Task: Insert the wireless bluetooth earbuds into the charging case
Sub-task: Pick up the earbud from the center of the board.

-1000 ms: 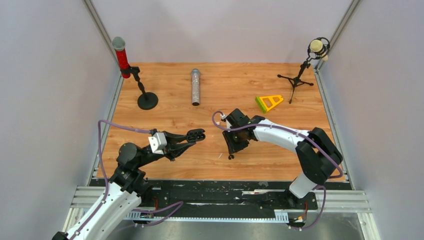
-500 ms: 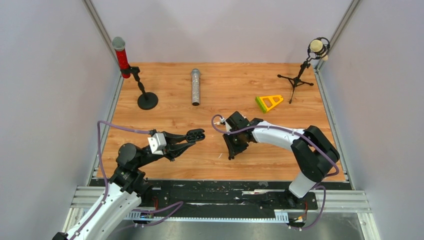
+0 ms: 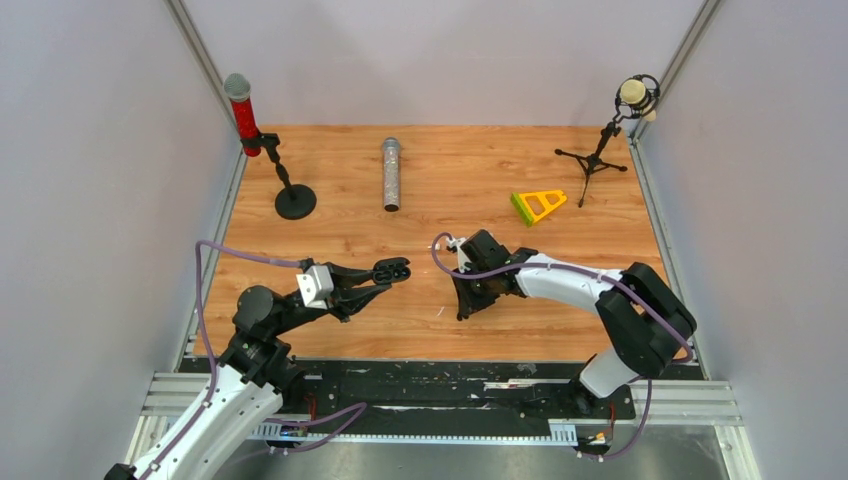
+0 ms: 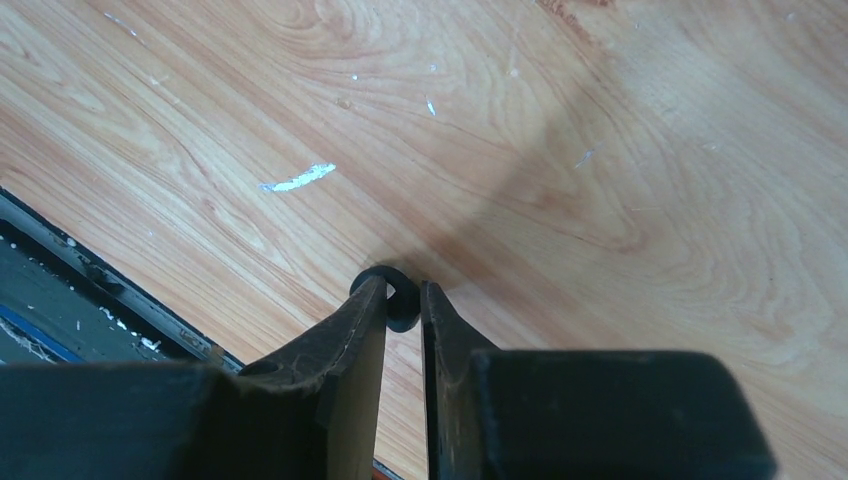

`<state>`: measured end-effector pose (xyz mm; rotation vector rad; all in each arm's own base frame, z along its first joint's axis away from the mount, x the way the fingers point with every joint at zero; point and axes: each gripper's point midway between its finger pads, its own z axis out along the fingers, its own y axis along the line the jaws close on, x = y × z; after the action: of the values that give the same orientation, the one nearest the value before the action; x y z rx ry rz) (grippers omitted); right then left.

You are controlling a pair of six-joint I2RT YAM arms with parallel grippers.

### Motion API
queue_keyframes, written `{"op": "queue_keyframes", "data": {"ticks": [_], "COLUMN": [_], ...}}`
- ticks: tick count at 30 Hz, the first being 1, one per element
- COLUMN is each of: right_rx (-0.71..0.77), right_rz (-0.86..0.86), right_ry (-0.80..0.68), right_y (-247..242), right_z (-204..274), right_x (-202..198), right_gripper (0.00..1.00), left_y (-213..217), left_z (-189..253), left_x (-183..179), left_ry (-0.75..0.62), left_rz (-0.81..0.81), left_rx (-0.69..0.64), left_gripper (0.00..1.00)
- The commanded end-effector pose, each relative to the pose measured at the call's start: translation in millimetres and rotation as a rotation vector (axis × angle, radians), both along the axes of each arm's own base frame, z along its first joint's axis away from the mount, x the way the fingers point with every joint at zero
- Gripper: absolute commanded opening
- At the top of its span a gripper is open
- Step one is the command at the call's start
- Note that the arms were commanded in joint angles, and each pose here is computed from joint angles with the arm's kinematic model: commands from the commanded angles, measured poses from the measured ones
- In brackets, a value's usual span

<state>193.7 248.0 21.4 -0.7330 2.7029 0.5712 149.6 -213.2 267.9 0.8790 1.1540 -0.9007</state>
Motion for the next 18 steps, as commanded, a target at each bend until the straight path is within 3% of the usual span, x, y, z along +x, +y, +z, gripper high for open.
{"op": "queue_keyframes", "data": {"ticks": [1, 18], "right_rx": [-0.006, 0.014], "right_rz": [-0.002, -0.024], "right_ry": [0.069, 0.115], "right_y": [-6, -2], "right_z": [-8, -13], "right_x": [-23, -38], "right_gripper": [0.19, 0.20], "left_y": [1, 1], "left_z": [21, 21], "left_x": [-1, -3], "left_ry": [-0.058, -0.061], "left_rz": [0.003, -0.009], "left_rx": [-0.029, -0.031], "left_gripper": [0.00, 0.00]}}
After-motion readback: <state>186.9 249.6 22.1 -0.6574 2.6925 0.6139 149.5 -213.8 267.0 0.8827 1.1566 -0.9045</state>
